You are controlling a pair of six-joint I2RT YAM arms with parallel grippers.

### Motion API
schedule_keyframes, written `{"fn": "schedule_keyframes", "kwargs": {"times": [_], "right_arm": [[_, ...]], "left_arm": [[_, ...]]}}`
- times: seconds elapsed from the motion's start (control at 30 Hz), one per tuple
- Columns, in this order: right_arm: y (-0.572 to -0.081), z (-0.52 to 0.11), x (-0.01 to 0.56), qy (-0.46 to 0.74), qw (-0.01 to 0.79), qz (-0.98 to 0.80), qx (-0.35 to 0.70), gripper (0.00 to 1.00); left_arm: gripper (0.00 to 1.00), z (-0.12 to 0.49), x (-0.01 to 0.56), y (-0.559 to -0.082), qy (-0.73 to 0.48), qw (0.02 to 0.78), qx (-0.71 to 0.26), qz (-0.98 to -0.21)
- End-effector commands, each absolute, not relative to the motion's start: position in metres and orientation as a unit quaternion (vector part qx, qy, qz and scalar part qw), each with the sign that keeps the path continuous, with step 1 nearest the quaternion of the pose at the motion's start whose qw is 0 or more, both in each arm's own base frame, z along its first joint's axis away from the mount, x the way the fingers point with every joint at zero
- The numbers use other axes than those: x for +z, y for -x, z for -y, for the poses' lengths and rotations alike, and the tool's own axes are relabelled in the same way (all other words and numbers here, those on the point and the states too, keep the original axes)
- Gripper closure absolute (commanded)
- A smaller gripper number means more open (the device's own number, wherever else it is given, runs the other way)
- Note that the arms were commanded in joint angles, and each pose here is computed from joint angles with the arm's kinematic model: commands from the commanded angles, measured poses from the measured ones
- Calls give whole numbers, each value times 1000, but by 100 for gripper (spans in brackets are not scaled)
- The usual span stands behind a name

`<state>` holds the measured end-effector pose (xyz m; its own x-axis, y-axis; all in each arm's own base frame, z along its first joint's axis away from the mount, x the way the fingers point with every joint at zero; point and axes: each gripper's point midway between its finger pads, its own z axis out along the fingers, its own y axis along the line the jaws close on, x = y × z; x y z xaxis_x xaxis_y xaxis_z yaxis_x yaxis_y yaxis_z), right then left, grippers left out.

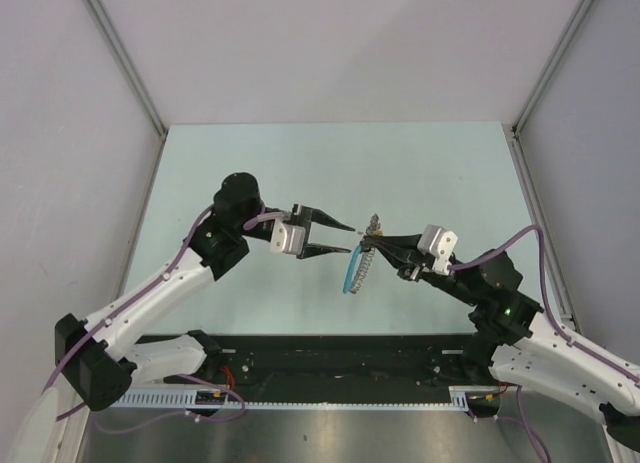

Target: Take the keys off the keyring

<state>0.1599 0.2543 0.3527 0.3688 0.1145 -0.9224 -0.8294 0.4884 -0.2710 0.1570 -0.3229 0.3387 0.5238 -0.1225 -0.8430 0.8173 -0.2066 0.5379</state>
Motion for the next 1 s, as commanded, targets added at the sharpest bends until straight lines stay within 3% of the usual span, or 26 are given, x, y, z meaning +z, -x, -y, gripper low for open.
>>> {"fn": "schedule_keyframes", "kwargs": {"times": [0.0, 0.27, 0.63, 0.97], "right_arm": [[-168, -242, 369, 375, 724, -495, 301, 100], [-166, -238, 355, 394, 645, -581, 302, 100], [-158, -239, 338, 418, 565, -641, 308, 100], [-152, -246, 336, 420, 542, -648, 332, 100]], "left_arm": [[54, 314, 351, -153, -658, 562, -401, -299], [53, 315, 355, -168, -597, 522, -434, -427], [55, 320, 355, -154, -596, 506, -463, -418], [57, 333, 331, -152, -589, 449, -483, -468]]}}
